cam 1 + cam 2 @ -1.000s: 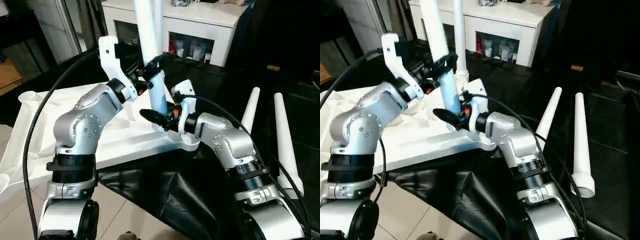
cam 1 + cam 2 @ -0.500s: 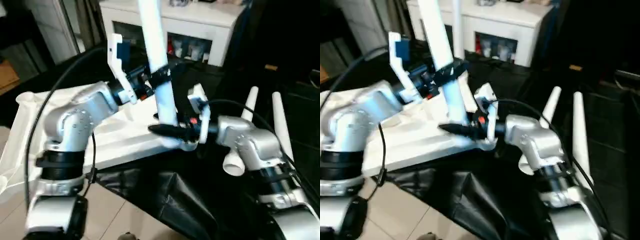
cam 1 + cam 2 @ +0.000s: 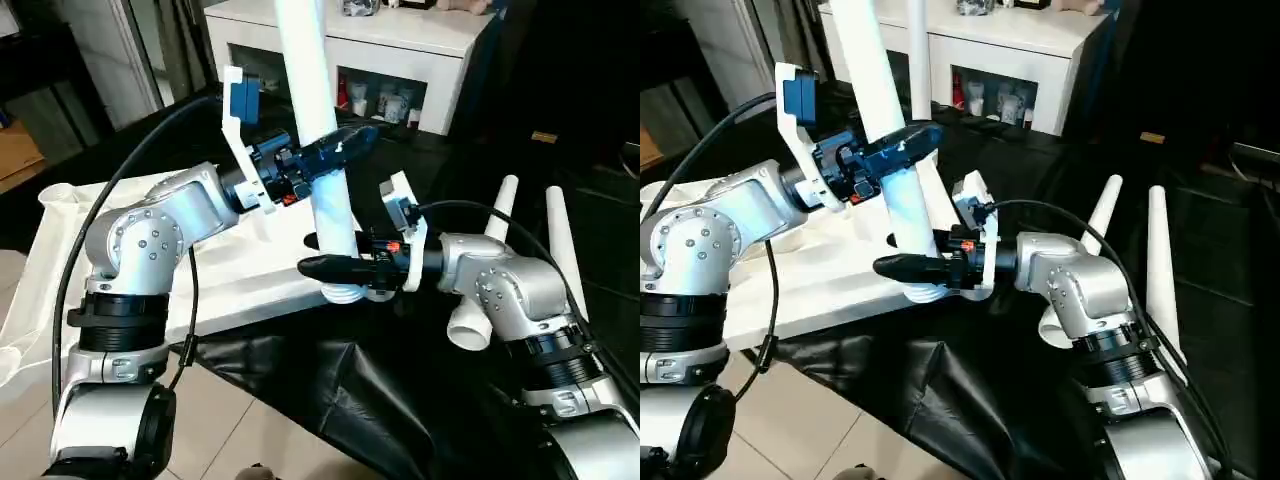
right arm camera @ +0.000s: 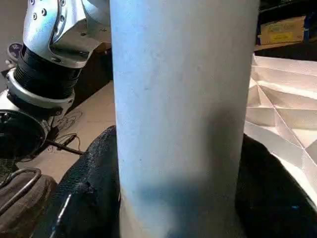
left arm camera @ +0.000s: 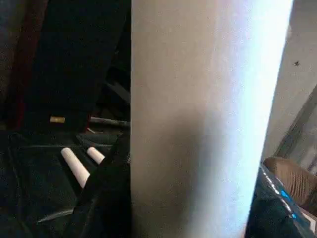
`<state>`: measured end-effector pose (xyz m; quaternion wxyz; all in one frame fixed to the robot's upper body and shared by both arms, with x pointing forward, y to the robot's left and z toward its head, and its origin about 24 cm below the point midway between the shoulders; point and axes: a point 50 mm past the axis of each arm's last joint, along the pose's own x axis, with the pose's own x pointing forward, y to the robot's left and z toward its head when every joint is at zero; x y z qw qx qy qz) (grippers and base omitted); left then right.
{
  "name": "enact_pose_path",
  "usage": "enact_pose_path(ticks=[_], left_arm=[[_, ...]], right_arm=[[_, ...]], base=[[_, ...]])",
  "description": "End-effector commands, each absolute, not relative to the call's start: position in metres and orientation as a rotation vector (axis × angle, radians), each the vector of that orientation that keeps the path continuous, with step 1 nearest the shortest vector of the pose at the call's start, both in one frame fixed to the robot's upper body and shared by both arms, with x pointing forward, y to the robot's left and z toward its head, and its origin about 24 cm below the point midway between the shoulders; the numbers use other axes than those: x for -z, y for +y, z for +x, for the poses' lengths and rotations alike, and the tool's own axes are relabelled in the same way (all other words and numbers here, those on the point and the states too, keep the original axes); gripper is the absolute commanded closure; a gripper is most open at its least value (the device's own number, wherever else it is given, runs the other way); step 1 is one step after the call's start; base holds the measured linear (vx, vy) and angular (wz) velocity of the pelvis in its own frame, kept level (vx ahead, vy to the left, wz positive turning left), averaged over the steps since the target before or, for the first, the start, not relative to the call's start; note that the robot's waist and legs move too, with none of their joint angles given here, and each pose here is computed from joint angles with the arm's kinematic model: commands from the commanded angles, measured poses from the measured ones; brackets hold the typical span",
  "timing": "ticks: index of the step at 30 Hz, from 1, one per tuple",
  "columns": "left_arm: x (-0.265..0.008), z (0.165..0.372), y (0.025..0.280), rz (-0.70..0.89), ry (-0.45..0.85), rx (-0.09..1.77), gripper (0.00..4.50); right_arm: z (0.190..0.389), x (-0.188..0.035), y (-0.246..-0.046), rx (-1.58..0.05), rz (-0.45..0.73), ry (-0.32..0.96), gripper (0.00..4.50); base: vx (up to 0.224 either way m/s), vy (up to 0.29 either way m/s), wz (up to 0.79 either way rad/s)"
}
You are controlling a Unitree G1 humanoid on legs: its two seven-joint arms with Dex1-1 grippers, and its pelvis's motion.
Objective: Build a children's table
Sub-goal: Insert table leg to table base
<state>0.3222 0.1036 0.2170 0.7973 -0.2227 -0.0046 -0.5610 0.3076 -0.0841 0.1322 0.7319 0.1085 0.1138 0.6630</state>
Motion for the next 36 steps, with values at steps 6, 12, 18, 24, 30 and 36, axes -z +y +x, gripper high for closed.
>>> enact_pose_path(ticks=[6, 12, 18, 24, 30, 36], left_arm=[[-0.217, 0.338, 0.117, -0.454, -0.004, 1.024, 2.64], [-0.214, 0.348, 0.117, -0.407, 0.065, 0.807, 2.64], [-0.213, 0.341, 0.111, -0.329, 0.064, 0.866, 2.64], [-0.216, 0.339, 0.111, -0.315, 0.065, 0.911, 2.64], [-0.225, 0.339, 0.115, -0.533, 0.123, 0.988, 2.64], [-0.218, 0.338, 0.12, -0.672, 0.177, 1.032, 2.64]], right_arm=[[0.315, -0.151, -0.067, -1.362, 0.164, 0.128, 0.97], [0.331, -0.142, -0.061, -1.135, 0.116, 0.17, 0.91], [0.331, -0.141, -0.053, -1.108, 0.104, 0.204, 0.91], [0.334, -0.144, -0.058, -1.102, 0.084, 0.246, 0.91], [0.335, -0.166, -0.077, -1.176, 0.24, 0.26, 0.91], [0.332, -0.174, -0.096, -1.225, 0.32, 0.272, 0.91]], base=[[0.0, 0.0, 0.0], [0.0, 0.0, 0.0], [0.0, 0.0, 0.0], [0.0, 0.0, 0.0], [0.0, 0.0, 0.0], [0.0, 0.0, 0.0]])
